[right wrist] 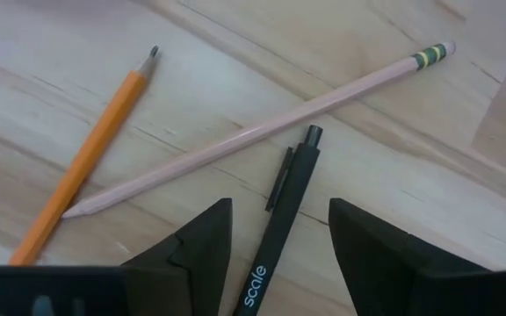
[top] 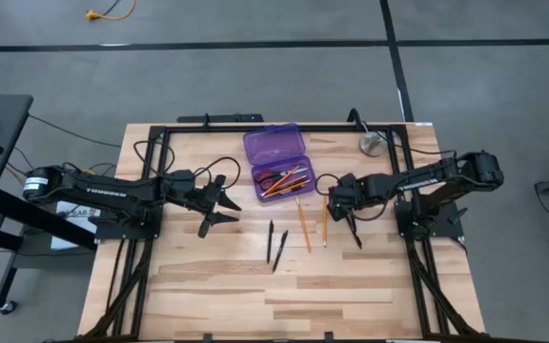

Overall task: Pick & place school supplies into a supply box
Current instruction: Put the black pen into the purple supply box

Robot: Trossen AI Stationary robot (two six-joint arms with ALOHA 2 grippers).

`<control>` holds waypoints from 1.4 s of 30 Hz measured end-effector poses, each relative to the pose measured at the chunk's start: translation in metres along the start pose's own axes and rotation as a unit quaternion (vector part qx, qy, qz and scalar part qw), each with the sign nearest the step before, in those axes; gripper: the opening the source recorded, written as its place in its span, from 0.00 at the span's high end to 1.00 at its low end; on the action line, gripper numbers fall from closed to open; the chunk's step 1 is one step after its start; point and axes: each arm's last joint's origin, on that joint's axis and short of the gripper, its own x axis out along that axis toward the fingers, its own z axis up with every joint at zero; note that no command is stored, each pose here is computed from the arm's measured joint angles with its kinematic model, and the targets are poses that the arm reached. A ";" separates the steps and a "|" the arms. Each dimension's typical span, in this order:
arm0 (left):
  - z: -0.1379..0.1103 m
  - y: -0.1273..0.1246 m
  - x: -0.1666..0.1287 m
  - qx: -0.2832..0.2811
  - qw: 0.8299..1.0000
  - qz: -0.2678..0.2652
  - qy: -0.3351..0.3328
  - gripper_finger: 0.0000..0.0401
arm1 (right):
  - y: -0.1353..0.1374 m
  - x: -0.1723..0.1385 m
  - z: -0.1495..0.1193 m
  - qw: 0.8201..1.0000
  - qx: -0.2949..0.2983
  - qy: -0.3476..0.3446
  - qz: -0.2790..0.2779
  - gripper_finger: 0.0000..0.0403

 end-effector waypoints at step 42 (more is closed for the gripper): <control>0.000 0.000 0.000 -0.002 1.000 0.000 0.000 0.64 | -0.010 0.017 -0.010 1.000 0.020 0.008 0.000 0.65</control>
